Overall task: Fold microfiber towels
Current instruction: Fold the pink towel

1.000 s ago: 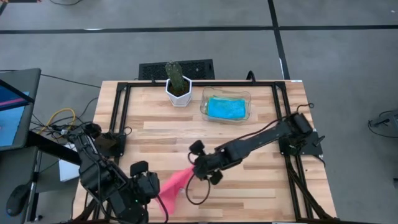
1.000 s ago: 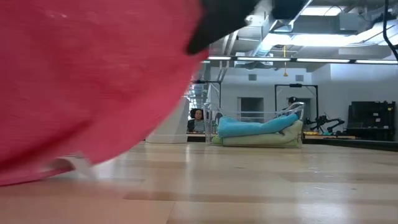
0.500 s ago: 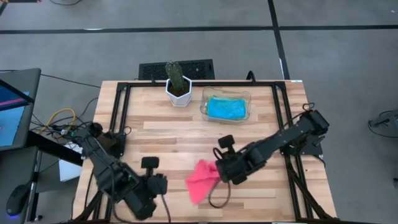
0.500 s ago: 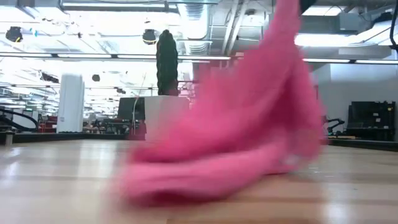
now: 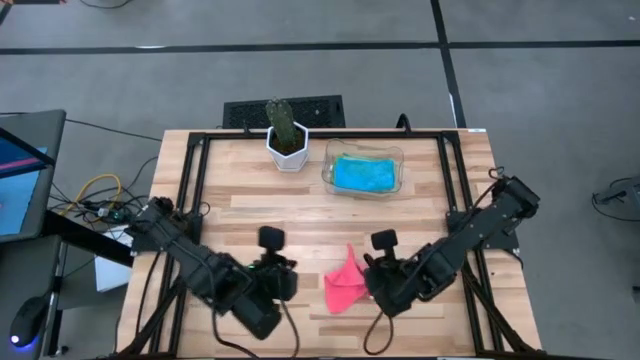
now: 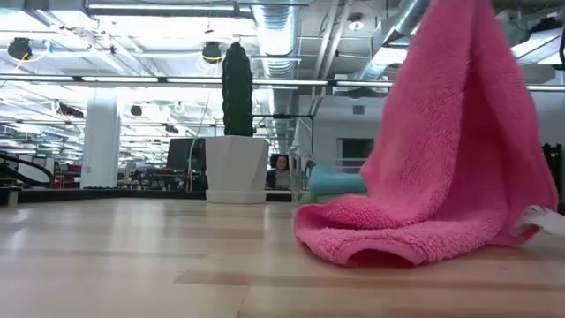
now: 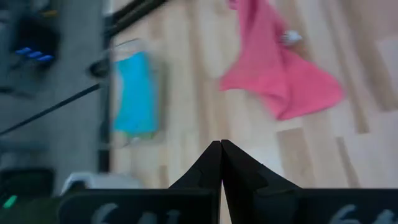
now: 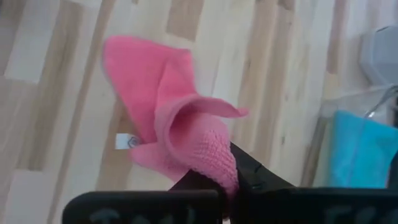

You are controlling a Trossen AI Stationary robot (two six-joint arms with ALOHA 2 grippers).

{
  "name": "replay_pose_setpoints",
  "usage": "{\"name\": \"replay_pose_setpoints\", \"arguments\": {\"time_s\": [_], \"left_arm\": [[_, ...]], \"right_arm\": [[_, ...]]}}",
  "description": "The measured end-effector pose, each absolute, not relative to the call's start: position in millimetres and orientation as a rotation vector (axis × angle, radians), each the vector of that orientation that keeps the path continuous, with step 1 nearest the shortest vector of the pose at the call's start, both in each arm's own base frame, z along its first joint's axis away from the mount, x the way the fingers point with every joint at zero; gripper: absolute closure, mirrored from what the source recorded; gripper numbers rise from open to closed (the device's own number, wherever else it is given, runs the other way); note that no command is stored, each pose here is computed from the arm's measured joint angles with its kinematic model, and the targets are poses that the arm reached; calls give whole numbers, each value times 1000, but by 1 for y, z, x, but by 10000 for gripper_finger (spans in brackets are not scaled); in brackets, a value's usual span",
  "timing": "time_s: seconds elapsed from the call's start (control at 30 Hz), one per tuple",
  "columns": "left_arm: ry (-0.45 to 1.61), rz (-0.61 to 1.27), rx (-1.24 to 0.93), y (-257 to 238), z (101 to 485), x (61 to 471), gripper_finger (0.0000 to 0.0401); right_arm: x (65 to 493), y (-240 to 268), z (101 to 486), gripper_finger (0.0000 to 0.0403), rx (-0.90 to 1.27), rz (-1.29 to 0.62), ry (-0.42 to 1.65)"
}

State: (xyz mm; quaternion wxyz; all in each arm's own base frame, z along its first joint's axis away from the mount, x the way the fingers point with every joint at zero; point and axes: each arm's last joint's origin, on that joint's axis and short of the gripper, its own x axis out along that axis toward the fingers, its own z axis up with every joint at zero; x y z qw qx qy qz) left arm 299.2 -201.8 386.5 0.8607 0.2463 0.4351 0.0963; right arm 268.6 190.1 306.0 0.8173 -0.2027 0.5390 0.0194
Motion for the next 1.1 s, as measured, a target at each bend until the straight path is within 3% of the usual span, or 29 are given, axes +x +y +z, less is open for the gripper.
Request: {"name": "replay_pose_setpoints", "arguments": {"time_s": [0.43, 0.77, 1.0, 1.1], "left_arm": [[1154, -231, 456, -164, 290, 415, 392], [757, -528, 295, -146, 273, 468, 380], [792, -496, 156, -135, 185, 459, 381], [765, -419, 154, -130, 186, 431, 382]], "right_arm": [[246, 224, 302, 382, -364, 50, 1128], [205, 257, 301, 369, -214, 10, 1127], [179, 274, 297, 383, -170, -4, 1098], [174, 277, 297, 377, -179, 2, 1094]]}}
